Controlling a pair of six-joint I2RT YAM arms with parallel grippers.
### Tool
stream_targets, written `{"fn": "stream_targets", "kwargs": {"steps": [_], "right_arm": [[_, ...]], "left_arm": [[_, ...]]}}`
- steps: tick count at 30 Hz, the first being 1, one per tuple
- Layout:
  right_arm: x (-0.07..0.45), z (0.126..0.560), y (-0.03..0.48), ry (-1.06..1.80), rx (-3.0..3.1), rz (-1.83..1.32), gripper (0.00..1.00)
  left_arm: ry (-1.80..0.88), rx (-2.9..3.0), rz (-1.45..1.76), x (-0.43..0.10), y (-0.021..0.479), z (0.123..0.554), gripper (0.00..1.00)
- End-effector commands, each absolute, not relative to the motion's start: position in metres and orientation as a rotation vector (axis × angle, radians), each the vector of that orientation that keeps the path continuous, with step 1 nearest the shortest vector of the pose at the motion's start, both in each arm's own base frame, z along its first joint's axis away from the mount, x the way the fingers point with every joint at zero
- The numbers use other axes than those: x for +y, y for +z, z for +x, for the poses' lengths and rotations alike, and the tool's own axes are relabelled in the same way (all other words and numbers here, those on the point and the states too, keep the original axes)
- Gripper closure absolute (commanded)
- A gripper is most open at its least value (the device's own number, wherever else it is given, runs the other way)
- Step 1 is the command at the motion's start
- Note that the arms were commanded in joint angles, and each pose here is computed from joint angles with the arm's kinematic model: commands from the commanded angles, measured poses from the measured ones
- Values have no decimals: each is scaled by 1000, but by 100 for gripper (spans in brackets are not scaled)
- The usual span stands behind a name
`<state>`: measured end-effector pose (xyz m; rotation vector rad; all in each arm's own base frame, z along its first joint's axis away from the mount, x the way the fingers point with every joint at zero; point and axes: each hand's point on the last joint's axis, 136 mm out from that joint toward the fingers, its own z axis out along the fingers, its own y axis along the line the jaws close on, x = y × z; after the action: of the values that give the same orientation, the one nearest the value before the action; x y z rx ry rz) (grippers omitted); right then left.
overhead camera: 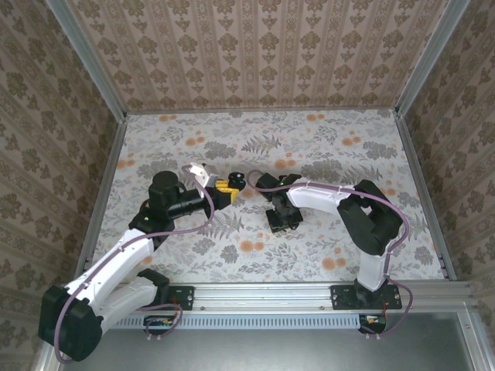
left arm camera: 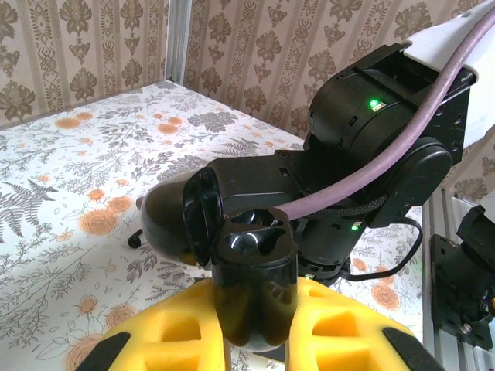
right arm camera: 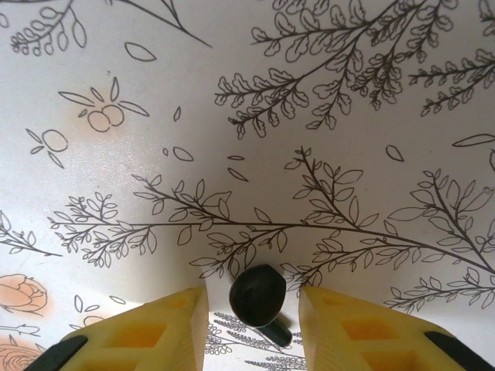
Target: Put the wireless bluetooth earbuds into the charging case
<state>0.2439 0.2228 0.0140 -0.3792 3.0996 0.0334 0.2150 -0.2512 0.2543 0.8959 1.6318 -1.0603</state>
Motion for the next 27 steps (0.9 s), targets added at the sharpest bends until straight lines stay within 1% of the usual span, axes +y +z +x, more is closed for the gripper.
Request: {"fn": "stream_targets", "kwargs": {"steps": [1,5,11,16,22,27], "right_arm": [[228,251,10,6,3083,-408,64],[230,252,7,4,3086,-415,65],[233,253,6,14,3095,-424,79],[235,251,8,54,3091,-424,84],[242,251,20,210,3050,-363,88],[244,259,44,377,2977,-269,89]], "left_arm": [[-1050,1592,921,-251,259,211,100],[-1051,1592,919,-251,259,210,100],[-1031,1591,904,-250,257,214,100],[-1021,1567,916,-250,258,212,100],[-1041,1491,947,-251,265,204,100],[-1036,1470,951,-250,267,203,100]]}}
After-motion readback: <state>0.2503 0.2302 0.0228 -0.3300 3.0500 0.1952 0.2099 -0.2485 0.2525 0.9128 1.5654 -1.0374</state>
